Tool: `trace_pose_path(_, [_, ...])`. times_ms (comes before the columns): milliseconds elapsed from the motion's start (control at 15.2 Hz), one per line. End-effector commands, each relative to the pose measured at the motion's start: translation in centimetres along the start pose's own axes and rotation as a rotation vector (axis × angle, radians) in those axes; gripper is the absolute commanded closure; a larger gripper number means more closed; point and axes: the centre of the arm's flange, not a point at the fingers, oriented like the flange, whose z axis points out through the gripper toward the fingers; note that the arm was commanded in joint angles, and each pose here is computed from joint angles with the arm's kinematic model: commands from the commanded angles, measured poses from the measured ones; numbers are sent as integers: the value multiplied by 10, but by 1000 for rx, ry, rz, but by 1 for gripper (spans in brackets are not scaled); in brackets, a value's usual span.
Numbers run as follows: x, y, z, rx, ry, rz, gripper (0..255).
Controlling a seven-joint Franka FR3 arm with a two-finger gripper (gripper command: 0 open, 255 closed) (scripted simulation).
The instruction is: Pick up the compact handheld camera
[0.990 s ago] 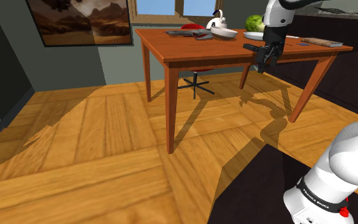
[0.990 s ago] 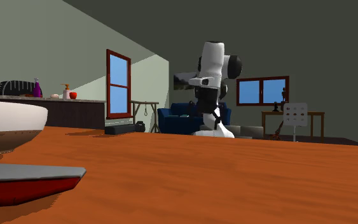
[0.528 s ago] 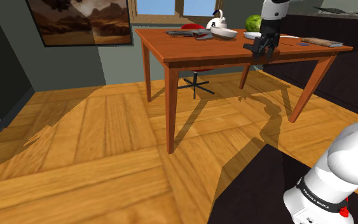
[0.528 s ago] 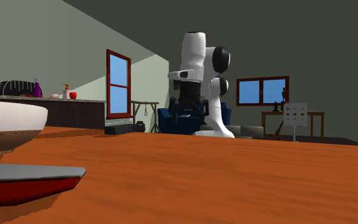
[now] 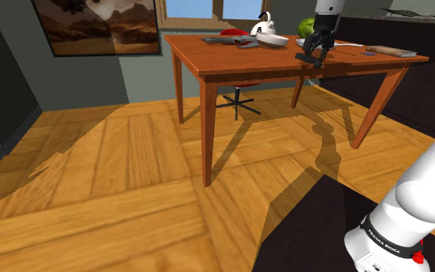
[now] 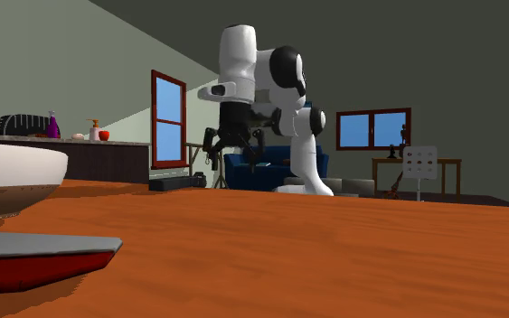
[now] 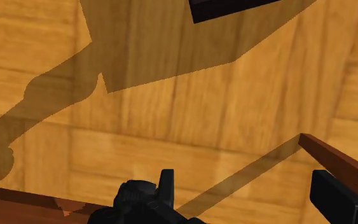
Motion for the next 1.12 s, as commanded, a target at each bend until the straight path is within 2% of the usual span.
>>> trace_pose_path(0, [18, 20, -4, 8, 9, 18, 0])
trace_pose_path(462, [74, 89, -17, 40, 35, 83, 0])
trace_pose_path(1056, [74, 87, 23, 40, 35, 83, 0])
